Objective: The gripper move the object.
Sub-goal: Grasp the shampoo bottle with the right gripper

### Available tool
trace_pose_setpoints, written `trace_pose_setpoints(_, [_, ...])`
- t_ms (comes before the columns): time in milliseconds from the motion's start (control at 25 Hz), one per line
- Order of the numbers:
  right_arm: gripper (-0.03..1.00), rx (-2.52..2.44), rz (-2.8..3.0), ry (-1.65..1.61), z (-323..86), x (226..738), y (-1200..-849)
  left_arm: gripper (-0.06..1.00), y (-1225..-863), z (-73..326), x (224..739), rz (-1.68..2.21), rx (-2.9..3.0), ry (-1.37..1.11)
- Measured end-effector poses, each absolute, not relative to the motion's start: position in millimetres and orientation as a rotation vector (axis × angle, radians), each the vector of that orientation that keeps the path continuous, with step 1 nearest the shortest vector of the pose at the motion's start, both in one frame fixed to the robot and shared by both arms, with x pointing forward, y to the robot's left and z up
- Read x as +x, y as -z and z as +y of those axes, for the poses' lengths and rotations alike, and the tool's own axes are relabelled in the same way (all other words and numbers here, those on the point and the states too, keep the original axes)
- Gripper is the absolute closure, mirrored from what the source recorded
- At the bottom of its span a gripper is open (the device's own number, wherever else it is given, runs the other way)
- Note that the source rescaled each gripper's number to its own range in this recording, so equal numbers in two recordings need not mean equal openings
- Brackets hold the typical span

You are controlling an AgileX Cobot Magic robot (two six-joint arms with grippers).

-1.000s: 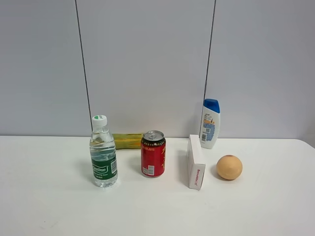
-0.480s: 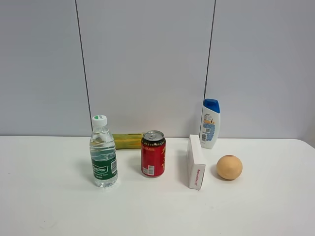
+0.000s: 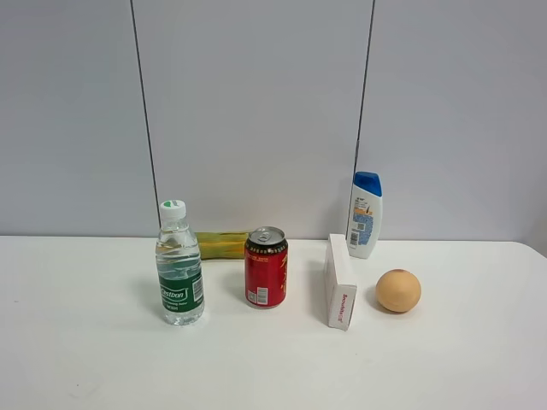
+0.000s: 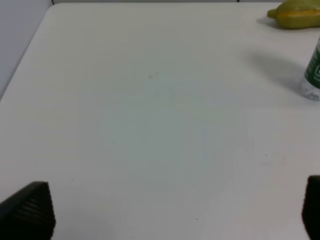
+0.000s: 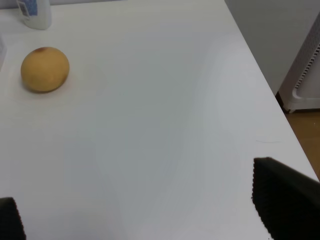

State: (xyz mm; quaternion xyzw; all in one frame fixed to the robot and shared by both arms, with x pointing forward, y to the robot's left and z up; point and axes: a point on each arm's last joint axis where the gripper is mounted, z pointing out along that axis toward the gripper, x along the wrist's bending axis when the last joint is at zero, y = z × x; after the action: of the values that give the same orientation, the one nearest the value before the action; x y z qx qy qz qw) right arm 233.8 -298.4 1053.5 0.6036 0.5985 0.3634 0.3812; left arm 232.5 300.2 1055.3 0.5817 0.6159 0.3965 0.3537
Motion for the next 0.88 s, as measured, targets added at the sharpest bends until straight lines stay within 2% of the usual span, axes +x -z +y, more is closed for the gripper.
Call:
trace_pose_setpoints(760, [-0.03, 1.541, 1.527, -0.928, -298, 234, -1053, -0.06, -1055, 300, 233, 1.593, 1.504, -1.025])
trace_pose_setpoints(880, [-0.03, 1.486, 1.473, -0.983, -298, 233, -1065, -0.06, -1055, 300, 233, 1.593, 1.504, -1.025])
